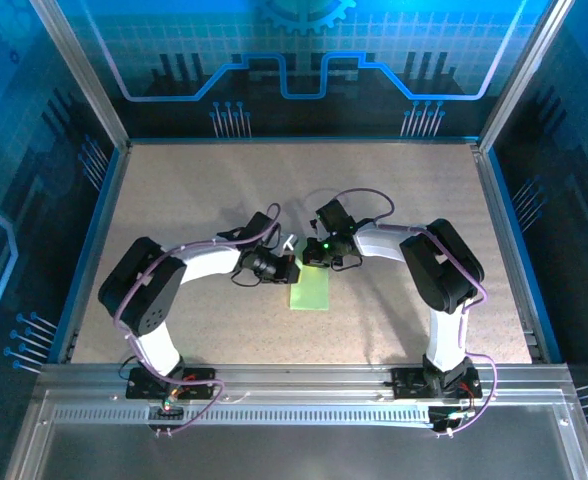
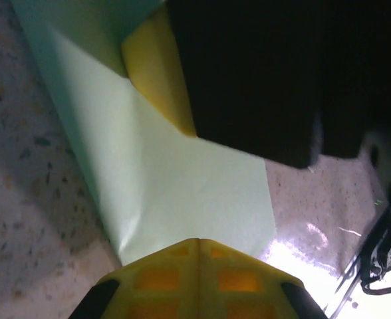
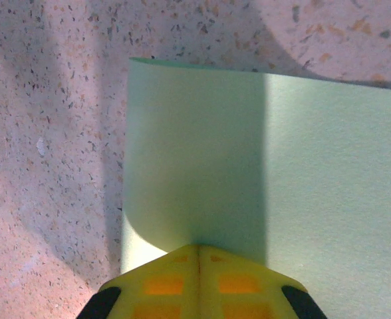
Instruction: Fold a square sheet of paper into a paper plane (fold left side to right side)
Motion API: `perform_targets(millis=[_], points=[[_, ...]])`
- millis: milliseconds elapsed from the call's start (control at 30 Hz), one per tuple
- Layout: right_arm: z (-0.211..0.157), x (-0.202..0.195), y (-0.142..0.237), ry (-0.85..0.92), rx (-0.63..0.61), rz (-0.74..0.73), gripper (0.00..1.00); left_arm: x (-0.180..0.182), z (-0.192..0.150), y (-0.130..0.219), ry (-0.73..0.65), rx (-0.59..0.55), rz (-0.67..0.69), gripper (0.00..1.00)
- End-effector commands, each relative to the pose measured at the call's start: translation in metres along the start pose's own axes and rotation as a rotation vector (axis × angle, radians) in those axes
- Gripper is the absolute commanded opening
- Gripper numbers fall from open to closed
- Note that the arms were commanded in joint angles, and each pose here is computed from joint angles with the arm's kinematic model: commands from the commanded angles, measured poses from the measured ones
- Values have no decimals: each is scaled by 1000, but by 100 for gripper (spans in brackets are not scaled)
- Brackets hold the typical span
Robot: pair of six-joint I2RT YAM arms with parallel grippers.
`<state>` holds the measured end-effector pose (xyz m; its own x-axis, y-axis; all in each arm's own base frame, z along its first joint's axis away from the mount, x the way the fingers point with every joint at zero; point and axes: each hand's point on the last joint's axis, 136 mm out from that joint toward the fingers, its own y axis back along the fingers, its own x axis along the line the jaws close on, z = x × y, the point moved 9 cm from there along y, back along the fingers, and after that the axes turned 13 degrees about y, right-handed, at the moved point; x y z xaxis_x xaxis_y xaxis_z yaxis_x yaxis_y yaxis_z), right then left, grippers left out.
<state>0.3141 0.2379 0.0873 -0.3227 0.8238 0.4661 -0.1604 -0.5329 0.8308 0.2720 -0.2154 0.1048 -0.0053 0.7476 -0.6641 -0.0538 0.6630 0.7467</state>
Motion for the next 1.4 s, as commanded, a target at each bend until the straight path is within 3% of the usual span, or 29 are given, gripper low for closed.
perform_targets(millis=[0,333,567,833,1100,1367], points=[[-28,-23,-14,-32,103,-131,0,-3,7,-10,14,13,-5,0],[-19,-16,-7,-10,78,-108,0,12,-1,-27,54,32,125,0],[4,0,36,34,-17,-72,0,22,-9,-31,107,47,156,0],[-35,5,63,1,-32,-44,0,19,-9,-31,130,46,145,0],[-70,15,43,-56,-19,20,0,12,-7,-31,165,51,127,0],[-73,22,23,-50,10,29,0,8,-7,-30,167,51,110,0]])
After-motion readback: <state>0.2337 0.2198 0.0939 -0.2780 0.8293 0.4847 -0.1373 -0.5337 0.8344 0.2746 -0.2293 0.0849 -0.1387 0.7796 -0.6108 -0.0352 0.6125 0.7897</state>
